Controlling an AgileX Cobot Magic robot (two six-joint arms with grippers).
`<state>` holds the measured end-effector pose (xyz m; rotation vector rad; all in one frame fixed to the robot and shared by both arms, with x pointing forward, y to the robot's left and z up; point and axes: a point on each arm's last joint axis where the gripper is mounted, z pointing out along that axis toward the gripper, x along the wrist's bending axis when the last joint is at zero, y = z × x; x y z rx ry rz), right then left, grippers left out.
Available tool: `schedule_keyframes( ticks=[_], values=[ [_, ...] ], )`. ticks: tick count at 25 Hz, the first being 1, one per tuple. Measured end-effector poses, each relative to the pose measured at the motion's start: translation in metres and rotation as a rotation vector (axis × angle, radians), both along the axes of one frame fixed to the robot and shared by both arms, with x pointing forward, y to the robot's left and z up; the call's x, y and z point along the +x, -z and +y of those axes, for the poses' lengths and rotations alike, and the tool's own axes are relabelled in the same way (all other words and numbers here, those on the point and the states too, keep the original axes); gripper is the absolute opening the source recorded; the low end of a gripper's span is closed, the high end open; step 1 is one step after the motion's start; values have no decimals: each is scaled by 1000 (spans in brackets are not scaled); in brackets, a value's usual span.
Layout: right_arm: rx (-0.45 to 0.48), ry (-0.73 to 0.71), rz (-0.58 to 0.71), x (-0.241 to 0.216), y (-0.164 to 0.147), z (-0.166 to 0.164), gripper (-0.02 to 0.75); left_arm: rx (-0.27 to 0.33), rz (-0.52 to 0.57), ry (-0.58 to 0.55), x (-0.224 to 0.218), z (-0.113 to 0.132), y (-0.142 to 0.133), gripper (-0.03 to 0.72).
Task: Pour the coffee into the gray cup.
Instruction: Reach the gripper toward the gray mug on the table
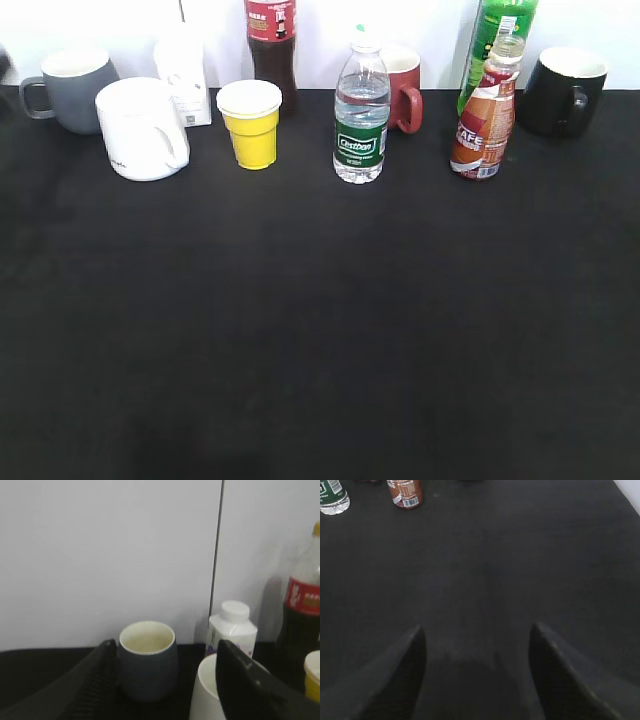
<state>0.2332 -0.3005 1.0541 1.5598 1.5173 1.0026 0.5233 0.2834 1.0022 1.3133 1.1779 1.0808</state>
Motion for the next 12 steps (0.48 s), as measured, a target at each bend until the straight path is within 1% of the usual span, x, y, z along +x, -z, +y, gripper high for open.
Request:
schedule_keyframes(
  ticks=[1, 3, 6, 7, 10, 12],
  values=[
    [0, 0, 0, 0, 0, 0, 507, 0, 22, 0, 6, 0, 13, 472],
    [0, 0, 0, 0, 0, 0, 507, -26, 47, -29, 15, 2, 35, 472],
    [0, 0, 0, 0, 0, 0, 507, -30, 88, -91, 25, 21, 62, 472],
    [0, 0, 0, 0, 0, 0, 507, -28, 92, -109, 30, 28, 66, 472],
    [0, 0, 0, 0, 0, 0, 507, -29, 52, -153, 57, 45, 66, 472],
    [0, 0, 0, 0, 0, 0, 507, -17, 47, -149, 75, 51, 73, 472]
  ],
)
